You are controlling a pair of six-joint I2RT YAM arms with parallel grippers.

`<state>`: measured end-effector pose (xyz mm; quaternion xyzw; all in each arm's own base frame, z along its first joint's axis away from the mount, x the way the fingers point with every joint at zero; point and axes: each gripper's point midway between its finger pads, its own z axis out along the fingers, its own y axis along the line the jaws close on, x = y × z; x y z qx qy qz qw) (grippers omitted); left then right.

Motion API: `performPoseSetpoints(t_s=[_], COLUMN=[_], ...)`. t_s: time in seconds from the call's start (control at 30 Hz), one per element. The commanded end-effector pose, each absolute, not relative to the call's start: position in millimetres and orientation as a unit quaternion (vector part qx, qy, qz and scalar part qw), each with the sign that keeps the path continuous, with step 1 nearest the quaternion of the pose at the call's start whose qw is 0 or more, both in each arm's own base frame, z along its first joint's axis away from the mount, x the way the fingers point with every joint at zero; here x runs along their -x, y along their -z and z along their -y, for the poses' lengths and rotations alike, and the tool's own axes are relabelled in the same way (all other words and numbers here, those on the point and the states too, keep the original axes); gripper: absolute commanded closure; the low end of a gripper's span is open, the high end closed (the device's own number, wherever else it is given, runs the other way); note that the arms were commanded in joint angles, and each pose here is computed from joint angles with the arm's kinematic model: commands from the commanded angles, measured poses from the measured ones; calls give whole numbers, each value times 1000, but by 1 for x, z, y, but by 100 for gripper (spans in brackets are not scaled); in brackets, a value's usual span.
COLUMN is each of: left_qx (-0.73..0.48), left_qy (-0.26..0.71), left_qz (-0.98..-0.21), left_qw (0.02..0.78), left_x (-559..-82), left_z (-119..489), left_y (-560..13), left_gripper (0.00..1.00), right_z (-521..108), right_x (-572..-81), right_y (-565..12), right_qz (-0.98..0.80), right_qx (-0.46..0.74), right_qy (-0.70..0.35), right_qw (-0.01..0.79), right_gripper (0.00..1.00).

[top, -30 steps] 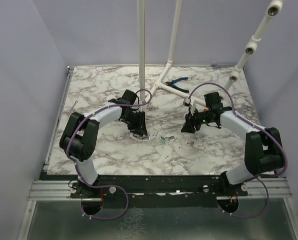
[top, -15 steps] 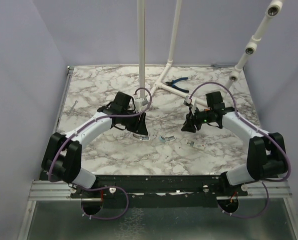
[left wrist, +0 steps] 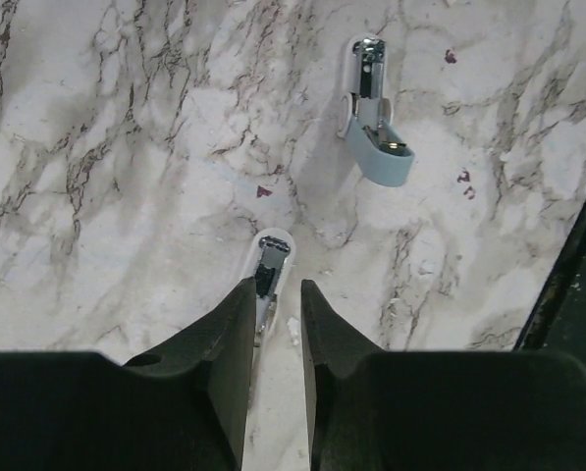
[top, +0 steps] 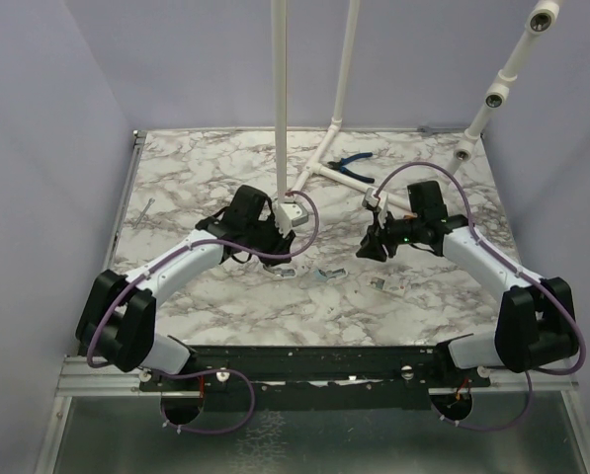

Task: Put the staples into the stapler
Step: Adjust the staple in the stapler.

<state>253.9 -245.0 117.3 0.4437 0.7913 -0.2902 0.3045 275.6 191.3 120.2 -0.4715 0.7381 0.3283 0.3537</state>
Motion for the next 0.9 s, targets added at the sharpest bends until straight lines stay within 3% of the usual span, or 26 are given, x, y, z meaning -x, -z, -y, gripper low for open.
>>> performPoseSetpoints(t_s=[0.0, 0.37, 0.87], left_qx=[-522, -612, -632], left_qy=[236, 215, 211], left_qz=[-747, -703, -697], left_qw=[336, 292, 264], left_x=[-279, -275, -269], left_z=[248, 254, 254], left_y=[-112, -73, -49], left_gripper=[75, 78, 80], right_z=[-188, -184, -183], right_x=[-279, -283, -283], right_y=[-123, -113, -109], right_qz=[-736, -748, -751], right_qx=[475, 473, 473], right_qy=[-309, -298, -296], right_qw=[370, 357, 352], right_gripper=[58, 58, 59])
